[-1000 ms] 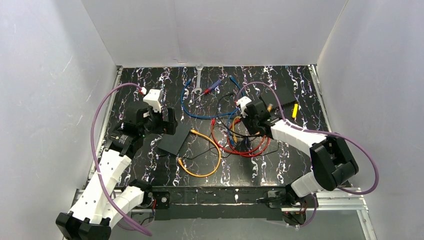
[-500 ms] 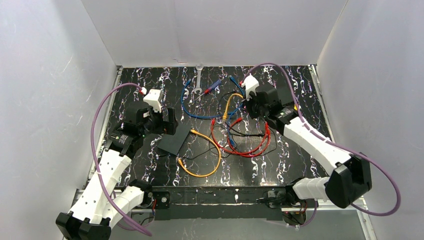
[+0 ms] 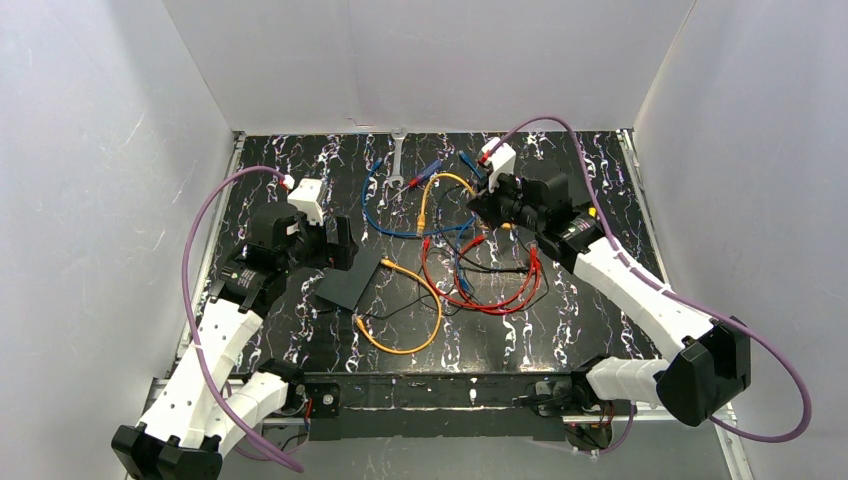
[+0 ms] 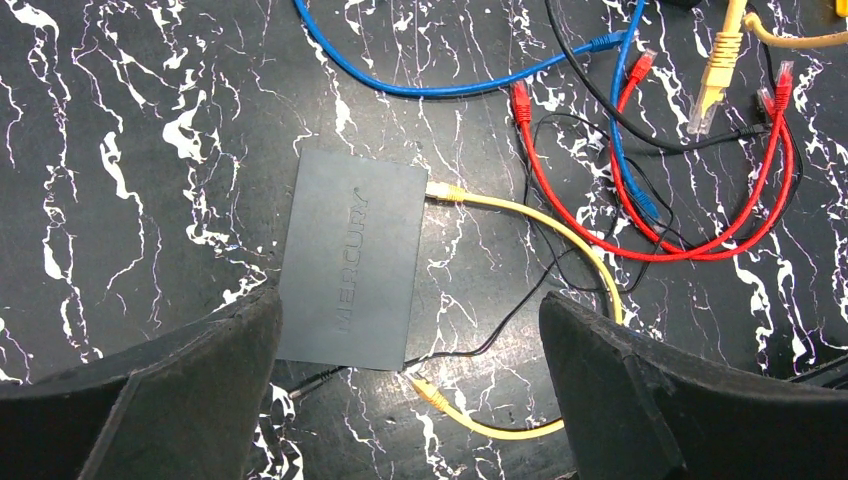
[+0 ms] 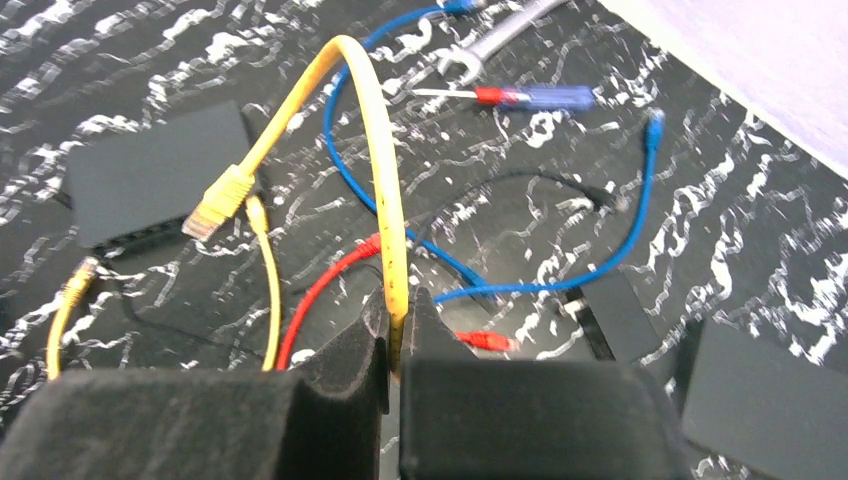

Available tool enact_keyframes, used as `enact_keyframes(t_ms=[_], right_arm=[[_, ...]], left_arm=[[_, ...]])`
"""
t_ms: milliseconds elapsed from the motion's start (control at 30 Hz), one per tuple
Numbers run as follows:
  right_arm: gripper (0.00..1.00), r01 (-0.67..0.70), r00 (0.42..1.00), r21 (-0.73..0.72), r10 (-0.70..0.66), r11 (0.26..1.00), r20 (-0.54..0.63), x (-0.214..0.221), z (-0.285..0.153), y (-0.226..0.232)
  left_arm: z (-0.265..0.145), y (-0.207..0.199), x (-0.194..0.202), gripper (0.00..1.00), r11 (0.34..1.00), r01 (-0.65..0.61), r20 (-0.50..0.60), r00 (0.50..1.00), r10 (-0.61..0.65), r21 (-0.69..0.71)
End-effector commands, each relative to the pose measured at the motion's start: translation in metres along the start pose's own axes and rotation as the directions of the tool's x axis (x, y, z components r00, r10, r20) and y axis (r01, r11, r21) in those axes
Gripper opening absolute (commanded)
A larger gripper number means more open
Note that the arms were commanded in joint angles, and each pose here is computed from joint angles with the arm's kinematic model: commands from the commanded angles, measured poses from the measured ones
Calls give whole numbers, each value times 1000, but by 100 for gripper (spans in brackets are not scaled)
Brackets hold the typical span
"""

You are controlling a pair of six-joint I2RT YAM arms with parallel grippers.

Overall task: Insert the plug into the switch port
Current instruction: Pick up the connector from the center of the board.

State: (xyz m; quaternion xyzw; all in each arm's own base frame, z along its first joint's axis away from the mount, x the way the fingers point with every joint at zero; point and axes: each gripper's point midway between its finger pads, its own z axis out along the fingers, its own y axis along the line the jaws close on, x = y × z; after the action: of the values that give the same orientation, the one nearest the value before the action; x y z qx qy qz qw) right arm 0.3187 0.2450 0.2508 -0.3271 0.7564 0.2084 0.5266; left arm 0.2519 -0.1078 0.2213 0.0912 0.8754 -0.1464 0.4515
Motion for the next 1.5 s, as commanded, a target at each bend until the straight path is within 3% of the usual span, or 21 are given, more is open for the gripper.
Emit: enact_keyframes(t_ms=[0,300,500,667,767,900,1067,1200,1300,1467], right_arm=[[1,28,975,-131,2,991,223,-66,-10,26],[1,37,912,-332,104,942,396,-100,-22,62],[1,-30,906,-215,117,976,408,-96,-30,42],[1,-190,961,146,153,971,231,-50,-25,-21],[1,-167,981,33,163,985,103,-24,-13,0],[1,-224,974,-9,224,975,43,2,0,10],[1,-208,975,227,219,952,-28,38,-4,-28],[1,-166,976,303,201,938,-89,54,-8,-40],[1,-172,971,286,211,943,-109,61,-4,-36],[1,-252,963,55,256,966,-84,43,7,5]], left_arm=[[-5,-4,-5,98,1000,4,19,1000,-4,21],[-5,-6,-5,98,1000,4,24,1000,-5,31],[-5,-6,-4,98,999,5,24,1000,-6,33],[-4,-7,-4,98,999,6,24,1000,-7,42],[-4,-8,-4,98,999,7,22,1000,-8,47],[-3,-9,-4,98,999,10,21,1000,-11,53],[-2,-10,-3,98,998,12,20,1000,-13,55],[-2,-10,-3,98,998,12,20,1000,-13,59],[-2,-10,-3,98,998,12,20,1000,-13,59],[-1,-10,-2,98,998,12,13,1000,-13,59]])
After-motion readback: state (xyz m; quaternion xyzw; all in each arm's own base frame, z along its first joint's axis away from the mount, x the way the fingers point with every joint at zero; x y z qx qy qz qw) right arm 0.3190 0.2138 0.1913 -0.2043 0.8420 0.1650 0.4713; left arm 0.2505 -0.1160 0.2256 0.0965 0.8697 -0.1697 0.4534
